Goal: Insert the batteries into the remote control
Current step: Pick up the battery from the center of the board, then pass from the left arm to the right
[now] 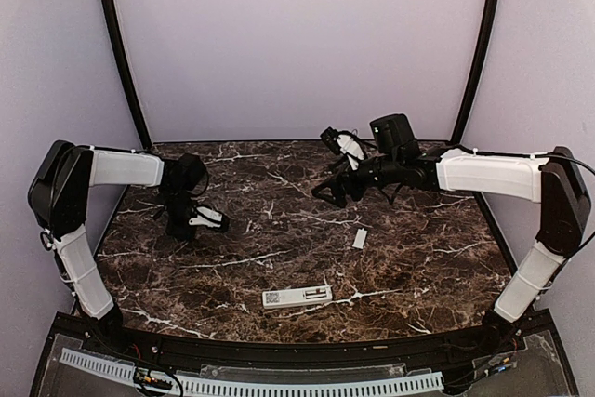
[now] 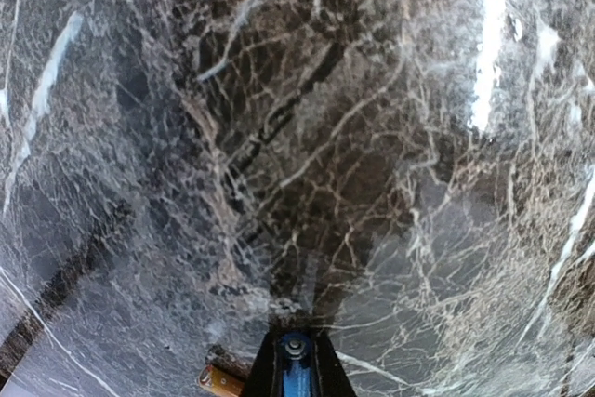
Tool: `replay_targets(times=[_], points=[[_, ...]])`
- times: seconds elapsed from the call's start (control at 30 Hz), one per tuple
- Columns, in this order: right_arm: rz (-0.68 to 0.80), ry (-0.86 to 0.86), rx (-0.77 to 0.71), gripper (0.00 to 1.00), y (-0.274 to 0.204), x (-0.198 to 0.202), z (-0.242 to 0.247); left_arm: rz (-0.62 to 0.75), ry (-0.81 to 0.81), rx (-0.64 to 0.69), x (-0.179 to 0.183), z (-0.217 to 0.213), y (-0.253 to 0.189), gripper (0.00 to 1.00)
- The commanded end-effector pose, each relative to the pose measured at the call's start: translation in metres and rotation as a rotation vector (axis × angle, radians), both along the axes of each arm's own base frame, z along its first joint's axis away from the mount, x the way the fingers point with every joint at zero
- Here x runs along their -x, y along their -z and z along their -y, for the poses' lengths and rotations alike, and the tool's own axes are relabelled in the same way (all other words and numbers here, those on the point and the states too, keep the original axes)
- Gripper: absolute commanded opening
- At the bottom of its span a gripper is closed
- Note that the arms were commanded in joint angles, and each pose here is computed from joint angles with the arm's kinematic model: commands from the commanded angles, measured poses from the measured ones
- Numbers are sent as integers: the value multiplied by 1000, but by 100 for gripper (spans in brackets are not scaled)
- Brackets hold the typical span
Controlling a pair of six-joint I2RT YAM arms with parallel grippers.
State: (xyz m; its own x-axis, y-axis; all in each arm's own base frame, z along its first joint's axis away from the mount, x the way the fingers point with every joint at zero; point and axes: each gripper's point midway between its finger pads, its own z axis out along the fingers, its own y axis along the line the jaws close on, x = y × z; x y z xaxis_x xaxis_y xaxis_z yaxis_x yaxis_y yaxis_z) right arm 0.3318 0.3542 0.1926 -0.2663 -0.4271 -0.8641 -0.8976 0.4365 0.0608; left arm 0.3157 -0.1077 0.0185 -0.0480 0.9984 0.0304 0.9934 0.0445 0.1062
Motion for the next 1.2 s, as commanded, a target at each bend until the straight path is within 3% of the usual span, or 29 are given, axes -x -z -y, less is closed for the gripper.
replay_targets(times=[0.0, 0.2, 0.43, 0.53, 0.6, 0.7, 0.87, 1.17], points=[[38, 8, -14, 96, -16, -1, 3, -58, -28, 73, 10, 20, 5, 0], [16, 43, -74, 97, -30, -6, 10, 28, -206, 288, -19, 66, -36, 0], [-8, 47, -228, 95, -63, -5, 21, 104, -343, 818, -42, 141, -151, 0], [-31, 0, -278, 88, -76, 3, 14, 140, -375, 1062, -44, 169, -215, 0], [-48, -37, -314, 82, -84, 10, 9, 139, -366, 1157, -36, 185, -243, 0], [-17, -88, -361, 75, -99, 24, -3, 133, -337, 1242, -22, 202, -272, 0], [50, -232, -404, 67, -124, 66, -28, 104, -345, 1492, 0, 212, -333, 0], [42, -283, -457, 55, -140, 92, -63, 49, -243, 1575, 51, 224, -358, 0]])
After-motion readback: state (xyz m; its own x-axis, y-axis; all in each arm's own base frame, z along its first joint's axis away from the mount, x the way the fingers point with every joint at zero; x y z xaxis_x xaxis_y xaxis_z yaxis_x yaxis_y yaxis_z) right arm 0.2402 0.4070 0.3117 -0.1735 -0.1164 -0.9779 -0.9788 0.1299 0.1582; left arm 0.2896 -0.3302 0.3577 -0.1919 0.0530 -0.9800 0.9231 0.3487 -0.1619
